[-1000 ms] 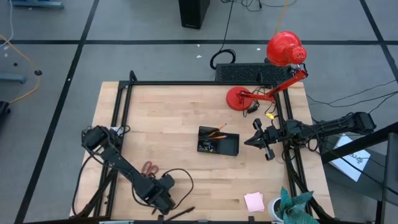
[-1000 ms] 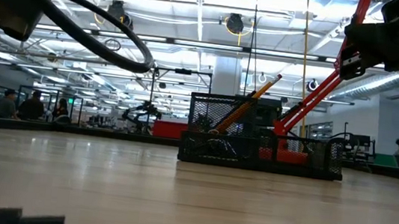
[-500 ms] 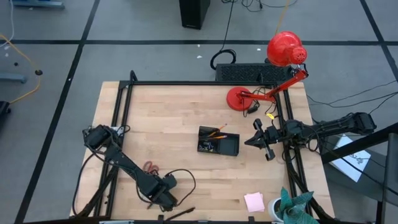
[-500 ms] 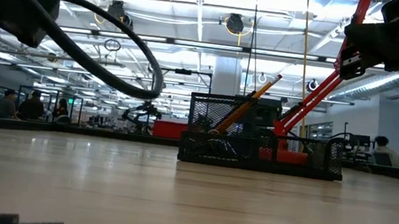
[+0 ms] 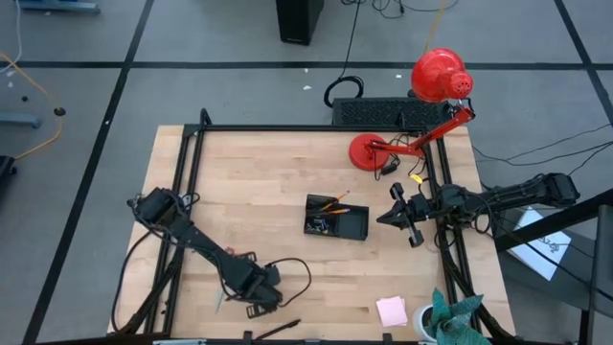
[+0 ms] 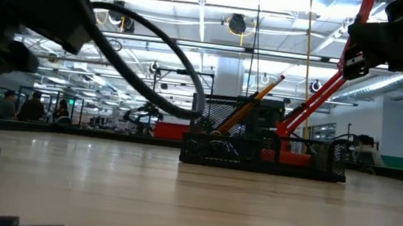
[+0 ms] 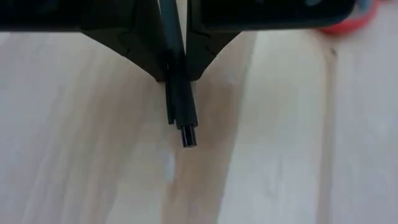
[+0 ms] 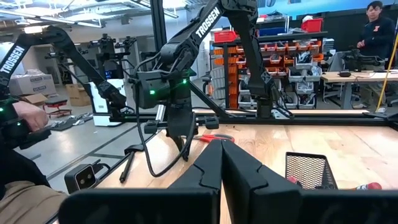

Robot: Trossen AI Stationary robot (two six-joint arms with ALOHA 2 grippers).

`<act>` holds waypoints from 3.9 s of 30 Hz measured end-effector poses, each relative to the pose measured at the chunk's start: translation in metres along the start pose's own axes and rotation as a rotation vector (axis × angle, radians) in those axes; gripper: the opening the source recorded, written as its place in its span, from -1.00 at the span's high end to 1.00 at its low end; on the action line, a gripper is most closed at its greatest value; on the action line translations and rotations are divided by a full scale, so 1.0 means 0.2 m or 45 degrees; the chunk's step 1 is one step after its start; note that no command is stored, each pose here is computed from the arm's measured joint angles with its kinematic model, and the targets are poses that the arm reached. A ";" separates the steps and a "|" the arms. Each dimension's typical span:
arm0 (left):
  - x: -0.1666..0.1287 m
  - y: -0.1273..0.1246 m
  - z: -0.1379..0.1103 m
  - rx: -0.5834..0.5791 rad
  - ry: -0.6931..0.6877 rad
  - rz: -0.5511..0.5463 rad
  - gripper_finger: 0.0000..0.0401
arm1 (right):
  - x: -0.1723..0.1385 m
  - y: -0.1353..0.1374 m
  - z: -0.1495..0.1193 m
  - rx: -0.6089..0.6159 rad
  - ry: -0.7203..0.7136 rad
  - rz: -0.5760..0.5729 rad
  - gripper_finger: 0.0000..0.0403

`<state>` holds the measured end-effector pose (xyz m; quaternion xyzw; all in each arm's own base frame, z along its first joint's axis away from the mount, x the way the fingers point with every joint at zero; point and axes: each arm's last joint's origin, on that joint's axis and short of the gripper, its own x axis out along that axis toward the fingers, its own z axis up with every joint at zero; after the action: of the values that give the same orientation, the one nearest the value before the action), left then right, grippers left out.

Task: Pick and place office supplies into organizer
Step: Put the black pen into the desk organizer

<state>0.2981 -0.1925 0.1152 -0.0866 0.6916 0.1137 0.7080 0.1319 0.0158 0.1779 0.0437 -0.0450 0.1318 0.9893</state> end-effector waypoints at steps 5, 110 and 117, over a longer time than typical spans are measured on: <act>0.00 -0.01 0.02 0.127 -0.062 -0.008 0.81 | 0.00 0.00 0.00 0.000 0.000 0.000 1.00; -0.27 0.98 0.70 0.357 -1.548 -0.235 0.18 | 0.00 -0.01 -0.01 0.028 0.024 -0.065 1.00; -0.63 0.80 0.67 0.373 -1.233 -0.169 0.15 | 0.00 -0.01 -0.01 0.028 0.024 -0.064 1.00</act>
<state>0.3798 -0.0066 0.2504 0.0326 0.2858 -0.0027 0.9577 0.1330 0.0145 0.1754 0.0546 -0.0331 0.1080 0.9921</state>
